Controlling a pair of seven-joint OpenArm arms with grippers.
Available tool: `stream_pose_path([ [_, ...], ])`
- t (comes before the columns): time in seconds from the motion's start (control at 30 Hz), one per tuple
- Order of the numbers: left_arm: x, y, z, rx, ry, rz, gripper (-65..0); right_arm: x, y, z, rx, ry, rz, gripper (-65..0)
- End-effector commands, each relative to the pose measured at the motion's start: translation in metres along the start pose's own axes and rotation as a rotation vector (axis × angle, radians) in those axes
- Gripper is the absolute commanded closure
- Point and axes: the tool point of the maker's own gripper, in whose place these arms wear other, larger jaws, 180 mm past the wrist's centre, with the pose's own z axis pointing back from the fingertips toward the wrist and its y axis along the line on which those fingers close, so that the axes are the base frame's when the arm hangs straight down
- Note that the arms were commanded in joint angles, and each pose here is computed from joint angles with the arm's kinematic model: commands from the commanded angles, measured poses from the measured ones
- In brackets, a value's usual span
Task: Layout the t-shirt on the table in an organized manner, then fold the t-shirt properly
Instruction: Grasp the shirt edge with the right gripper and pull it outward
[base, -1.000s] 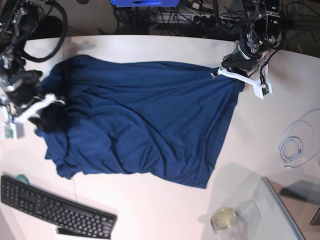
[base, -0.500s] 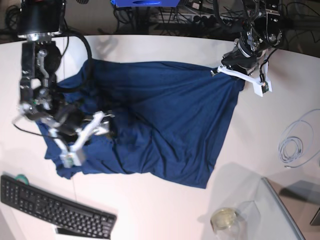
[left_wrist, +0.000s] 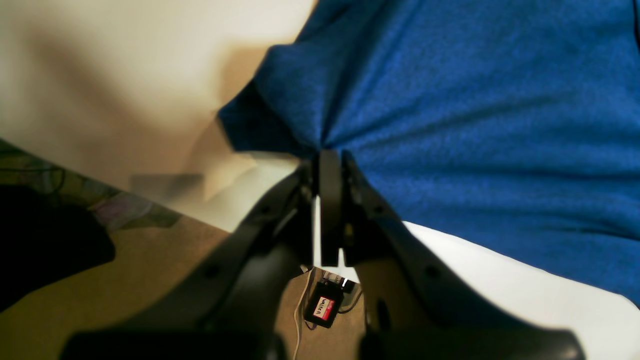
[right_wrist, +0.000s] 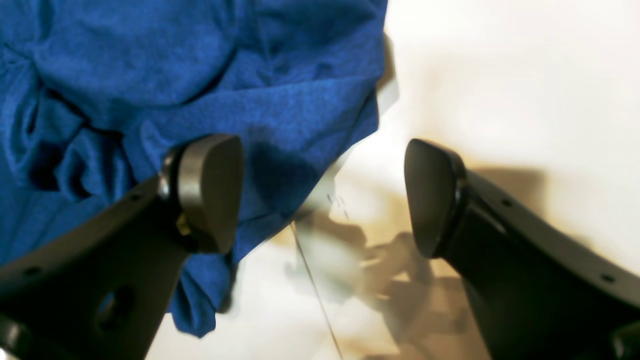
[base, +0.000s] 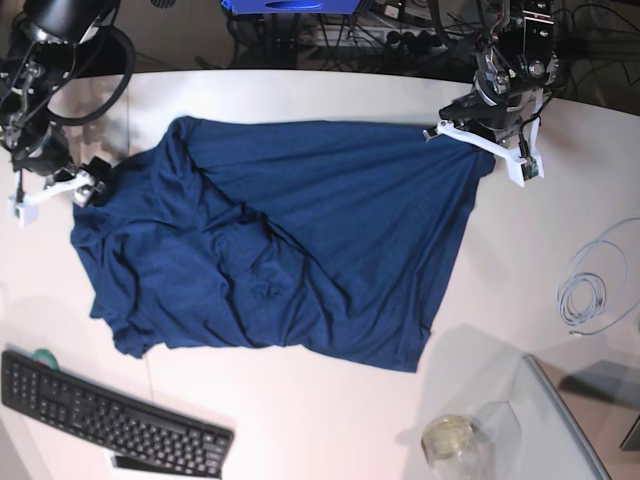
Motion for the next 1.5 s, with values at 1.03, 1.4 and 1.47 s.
stream_pose_path([
  [1.03,0.011,0.003,0.003,0.007,-0.039,-0.014,0.0,-0.024,-0.03,0.042,-0.083,0.022,-0.071,-3.9],
  [1.4,0.011,0.003,0.003,0.008,-0.04,-0.015,0.0,-0.004,-0.029,0.031,-0.064,-0.032,-0.081,-18.5],
  [1.47,0.011,0.003,0.003,0.008,-0.04,-0.015,0.0,0.004,-0.034,0.021,-0.057,-0.047,-0.095,-33.9],
])
